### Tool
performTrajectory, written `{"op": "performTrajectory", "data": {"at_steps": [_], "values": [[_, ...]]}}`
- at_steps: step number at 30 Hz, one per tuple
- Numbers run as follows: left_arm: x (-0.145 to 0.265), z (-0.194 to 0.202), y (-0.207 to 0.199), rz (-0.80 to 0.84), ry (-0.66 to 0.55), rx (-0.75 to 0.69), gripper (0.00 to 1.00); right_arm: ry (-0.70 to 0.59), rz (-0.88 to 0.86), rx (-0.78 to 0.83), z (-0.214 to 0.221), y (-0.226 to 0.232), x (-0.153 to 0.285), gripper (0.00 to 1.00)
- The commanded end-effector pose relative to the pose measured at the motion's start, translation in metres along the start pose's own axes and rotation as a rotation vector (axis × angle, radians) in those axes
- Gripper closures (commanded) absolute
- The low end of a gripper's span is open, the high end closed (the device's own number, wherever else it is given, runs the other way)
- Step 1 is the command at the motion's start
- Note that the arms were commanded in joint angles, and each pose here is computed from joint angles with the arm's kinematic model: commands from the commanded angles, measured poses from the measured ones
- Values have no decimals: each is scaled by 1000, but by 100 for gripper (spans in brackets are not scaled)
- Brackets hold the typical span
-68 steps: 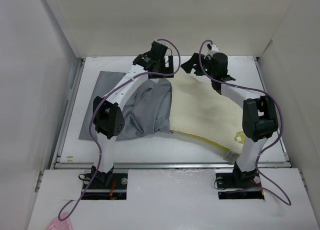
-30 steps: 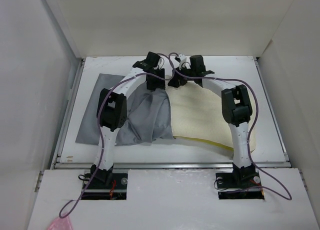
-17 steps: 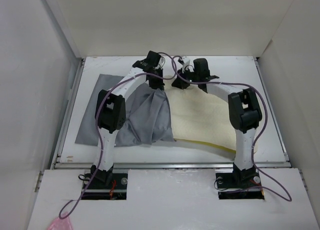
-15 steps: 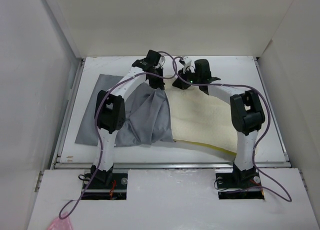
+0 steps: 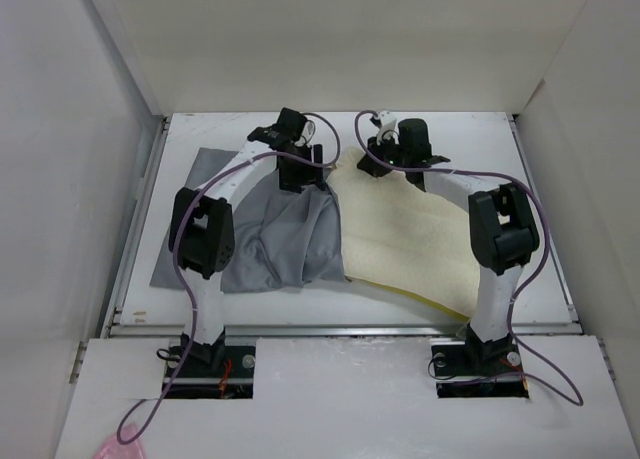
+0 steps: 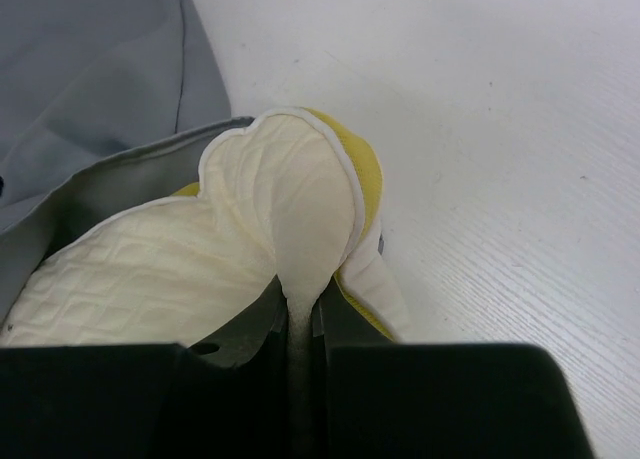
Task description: Put the pillow into the pillowcase
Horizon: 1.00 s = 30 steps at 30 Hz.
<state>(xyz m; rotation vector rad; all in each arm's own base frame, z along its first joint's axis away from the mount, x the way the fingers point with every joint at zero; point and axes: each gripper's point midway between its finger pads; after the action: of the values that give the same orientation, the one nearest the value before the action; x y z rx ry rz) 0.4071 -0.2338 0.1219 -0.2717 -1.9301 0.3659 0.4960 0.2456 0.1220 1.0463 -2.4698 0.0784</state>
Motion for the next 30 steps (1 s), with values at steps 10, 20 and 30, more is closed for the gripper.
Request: {"op": "performTrajectory", "data": {"at_steps": [10, 20, 30], "values": [[14, -41, -34, 118, -88, 4, 37, -29, -1, 14, -9, 2, 1, 100], [-23, -38, -50, 142, -19, -21, 36, -27, 8, 24, -13, -1, 2, 100], [-38, -27, -30, 57, 12, 4, 100, -8, 20, 39, -9, 2, 4, 100]]}}
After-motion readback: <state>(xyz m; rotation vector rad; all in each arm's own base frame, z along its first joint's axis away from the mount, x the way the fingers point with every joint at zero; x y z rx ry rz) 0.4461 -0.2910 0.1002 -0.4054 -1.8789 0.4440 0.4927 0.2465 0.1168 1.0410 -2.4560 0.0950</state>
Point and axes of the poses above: each gripper's point midway between its finger pads, its own x axis back along the fingers, its own y axis along the line the jaws close on, z = x × y, and after that the axes turned 6 degrees about x, right-handed
